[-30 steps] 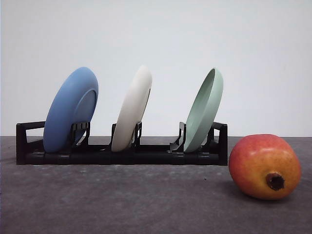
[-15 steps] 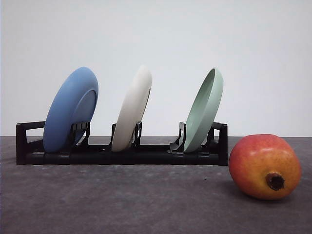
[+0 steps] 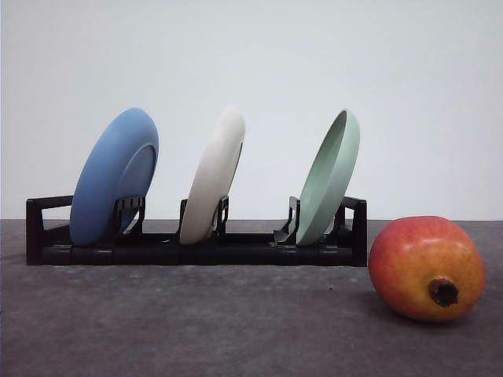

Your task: Place pomegranate in white plate

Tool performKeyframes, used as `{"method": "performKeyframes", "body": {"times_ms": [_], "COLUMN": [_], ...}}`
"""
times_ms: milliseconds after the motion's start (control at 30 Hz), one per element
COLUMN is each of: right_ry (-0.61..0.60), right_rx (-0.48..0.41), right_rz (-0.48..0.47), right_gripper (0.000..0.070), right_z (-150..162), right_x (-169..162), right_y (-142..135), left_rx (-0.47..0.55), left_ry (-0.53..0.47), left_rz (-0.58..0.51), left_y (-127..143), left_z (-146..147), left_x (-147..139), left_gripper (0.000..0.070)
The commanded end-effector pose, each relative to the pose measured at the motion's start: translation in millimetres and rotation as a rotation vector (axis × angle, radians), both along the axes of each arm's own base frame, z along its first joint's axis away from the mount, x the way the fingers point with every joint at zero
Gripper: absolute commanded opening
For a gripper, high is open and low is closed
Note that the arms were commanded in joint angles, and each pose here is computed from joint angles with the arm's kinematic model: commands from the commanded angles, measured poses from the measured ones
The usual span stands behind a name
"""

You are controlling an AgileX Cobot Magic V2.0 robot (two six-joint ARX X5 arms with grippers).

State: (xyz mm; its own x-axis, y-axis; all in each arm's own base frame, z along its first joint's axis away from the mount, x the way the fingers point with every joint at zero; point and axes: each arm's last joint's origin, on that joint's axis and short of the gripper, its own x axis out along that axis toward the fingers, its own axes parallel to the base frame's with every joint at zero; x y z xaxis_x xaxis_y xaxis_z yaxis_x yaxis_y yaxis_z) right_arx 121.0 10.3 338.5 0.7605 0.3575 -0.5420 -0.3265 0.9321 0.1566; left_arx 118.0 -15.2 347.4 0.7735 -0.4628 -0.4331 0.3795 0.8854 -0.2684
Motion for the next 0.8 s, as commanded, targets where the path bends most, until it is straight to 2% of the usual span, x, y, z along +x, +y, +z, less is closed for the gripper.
{"method": "performKeyframes", "body": {"times_ms": [0, 67, 200, 433, 600, 767], "right_ry": [-0.022, -0.022, -0.022, -0.021, -0.022, -0.021], "right_rx": [0.009, 0.009, 0.009, 0.009, 0.009, 0.009], "right_rz": [-0.004, -0.005, -0.005, -0.004, -0.004, -0.004], "right_gripper": [0.0485, 0.0485, 0.0485, 0.0485, 0.0485, 0.0485], "right_z": [6.4, 6.4, 6.4, 6.4, 6.4, 6.3], "right_x": [0.1, 0.1, 0.1, 0.2, 0.1, 0.0], "right_y": [0.1, 0.1, 0.1, 0.2, 0.1, 0.2], "left_rx": [-0.027, -0.028, 0.001, 0.055, 0.082, 0.122], "left_ry": [-0.021, -0.023, -0.031, -0.032, -0.011, 0.038], "left_rz": [-0.017, -0.051, -0.092, -0.171, -0.216, -0.242], "left_y": [-3.6, -9.5, -25.1, -69.2, -105.3, -136.5], "left_z": [12.7, 21.6, 40.5, 64.4, 63.2, 47.2], "left_x": [5.6, 14.0, 34.7, 81.5, 120.7, 155.1], "left_gripper": [0.0578, 0.0552, 0.0555, 0.0555, 0.0555, 0.0555]}}
